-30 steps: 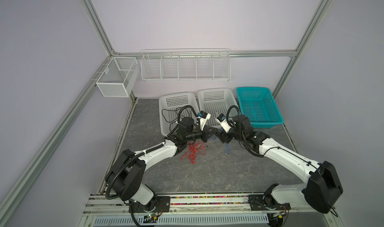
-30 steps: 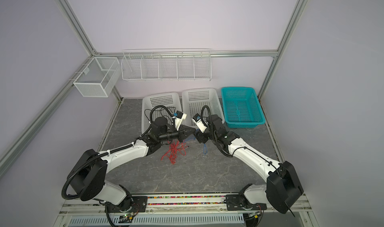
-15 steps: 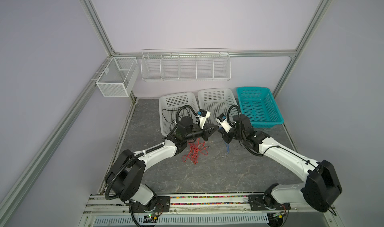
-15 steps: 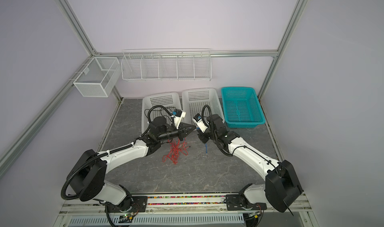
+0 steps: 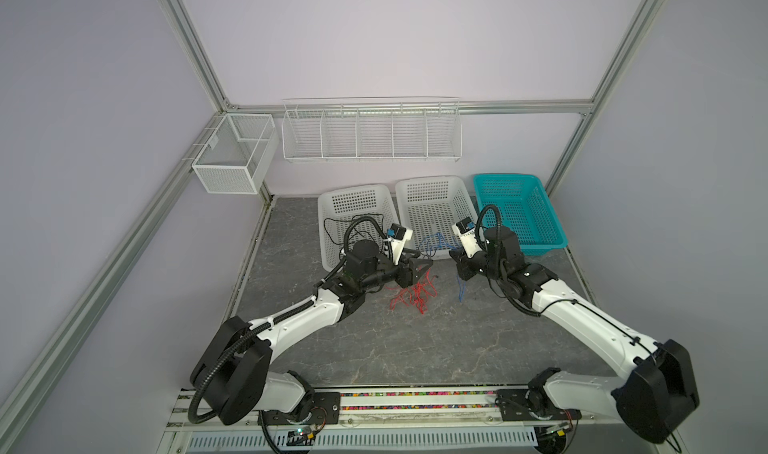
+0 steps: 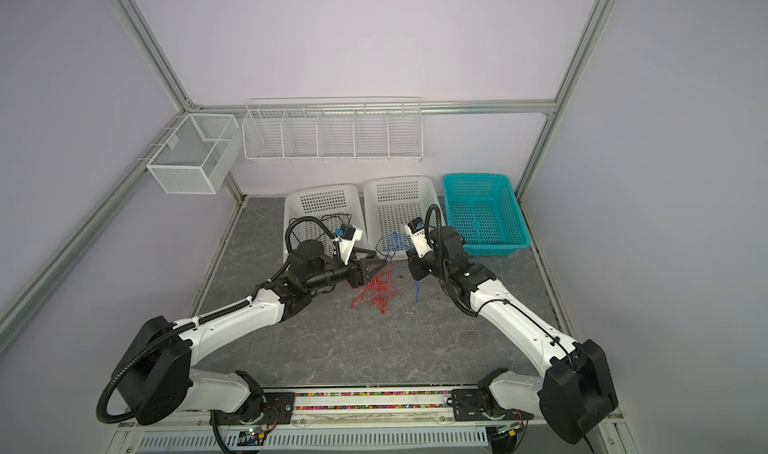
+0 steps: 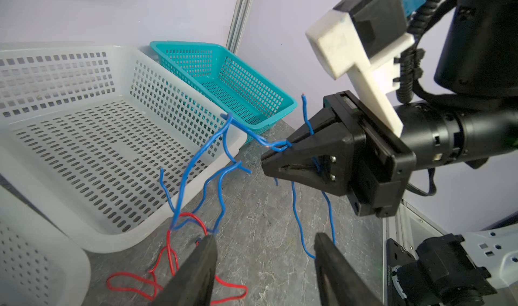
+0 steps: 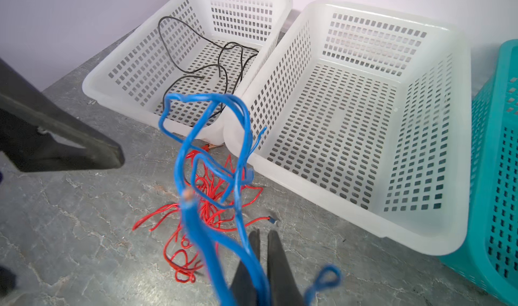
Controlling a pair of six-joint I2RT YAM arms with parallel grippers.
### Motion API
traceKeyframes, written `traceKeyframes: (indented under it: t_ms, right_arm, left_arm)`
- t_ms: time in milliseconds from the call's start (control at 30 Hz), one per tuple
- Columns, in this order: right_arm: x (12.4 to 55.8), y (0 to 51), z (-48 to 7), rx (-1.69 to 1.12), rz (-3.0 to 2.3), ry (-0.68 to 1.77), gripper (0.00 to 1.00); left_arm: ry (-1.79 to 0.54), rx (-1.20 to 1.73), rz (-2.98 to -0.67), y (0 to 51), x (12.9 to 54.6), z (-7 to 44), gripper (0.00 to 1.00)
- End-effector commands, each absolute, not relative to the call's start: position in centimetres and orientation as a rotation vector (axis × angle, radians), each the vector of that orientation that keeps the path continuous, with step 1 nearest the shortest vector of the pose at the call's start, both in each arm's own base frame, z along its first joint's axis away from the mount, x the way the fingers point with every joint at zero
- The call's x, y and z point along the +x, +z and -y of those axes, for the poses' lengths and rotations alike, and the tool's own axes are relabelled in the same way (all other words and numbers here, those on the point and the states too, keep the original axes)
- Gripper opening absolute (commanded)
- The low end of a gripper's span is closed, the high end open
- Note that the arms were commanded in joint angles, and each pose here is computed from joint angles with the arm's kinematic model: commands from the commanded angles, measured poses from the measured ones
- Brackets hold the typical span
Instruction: Untangle the cables
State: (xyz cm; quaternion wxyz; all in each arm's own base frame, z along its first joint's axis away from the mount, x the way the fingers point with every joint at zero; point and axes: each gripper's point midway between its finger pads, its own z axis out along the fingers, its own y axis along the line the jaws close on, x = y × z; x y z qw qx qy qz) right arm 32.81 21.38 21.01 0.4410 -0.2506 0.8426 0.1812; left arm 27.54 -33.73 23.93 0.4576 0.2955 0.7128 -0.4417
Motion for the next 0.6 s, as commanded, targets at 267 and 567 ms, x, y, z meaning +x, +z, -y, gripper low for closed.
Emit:
traceKeyframes:
  t_ms: [267, 567]
  right_arm:
    - [30.9, 25.1, -21.0, -0.499, -2.053, 0.583, 0.06]
    - [30.3, 26.2, -21.0, -0.488, -2.041, 0.611, 0.06]
  left_arm:
    - [-0.996, 0.702, -1.908, 18.1, 26.3, 33.3, 0.55]
    - [-1.074, 0.595, -1.911, 15.5, 27.8, 36.8, 0.54]
